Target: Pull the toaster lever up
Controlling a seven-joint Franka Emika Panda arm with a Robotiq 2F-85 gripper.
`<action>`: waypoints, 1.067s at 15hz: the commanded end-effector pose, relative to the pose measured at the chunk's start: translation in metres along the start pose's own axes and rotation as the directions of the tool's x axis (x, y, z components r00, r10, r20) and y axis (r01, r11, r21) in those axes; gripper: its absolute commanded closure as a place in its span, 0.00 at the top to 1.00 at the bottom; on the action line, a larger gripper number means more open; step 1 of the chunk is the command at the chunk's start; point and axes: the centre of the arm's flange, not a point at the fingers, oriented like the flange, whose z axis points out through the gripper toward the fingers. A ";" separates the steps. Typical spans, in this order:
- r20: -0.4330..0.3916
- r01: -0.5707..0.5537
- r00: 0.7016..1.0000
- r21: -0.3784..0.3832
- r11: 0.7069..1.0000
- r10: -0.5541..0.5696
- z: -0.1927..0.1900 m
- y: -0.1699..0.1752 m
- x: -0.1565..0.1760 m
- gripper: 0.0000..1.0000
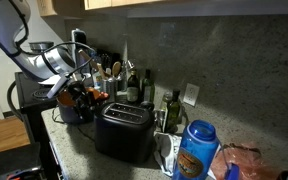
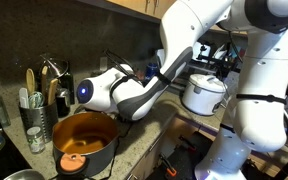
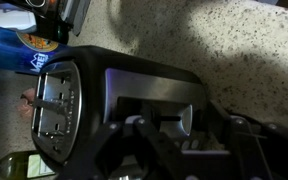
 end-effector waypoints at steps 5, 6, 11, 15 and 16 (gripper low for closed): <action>0.019 -0.003 1.000 -0.046 0.999 0.004 0.005 0.004 -0.004 0.04; 0.020 -0.006 1.000 -0.051 0.999 0.007 0.005 0.005 -0.004 0.04; 0.023 -0.009 1.000 -0.050 0.999 0.011 0.011 0.006 -0.002 0.07; 0.030 -0.002 1.000 -0.037 0.999 0.004 0.021 0.005 0.000 0.05; 0.030 0.000 1.000 -0.034 0.999 0.001 0.025 0.005 0.001 0.06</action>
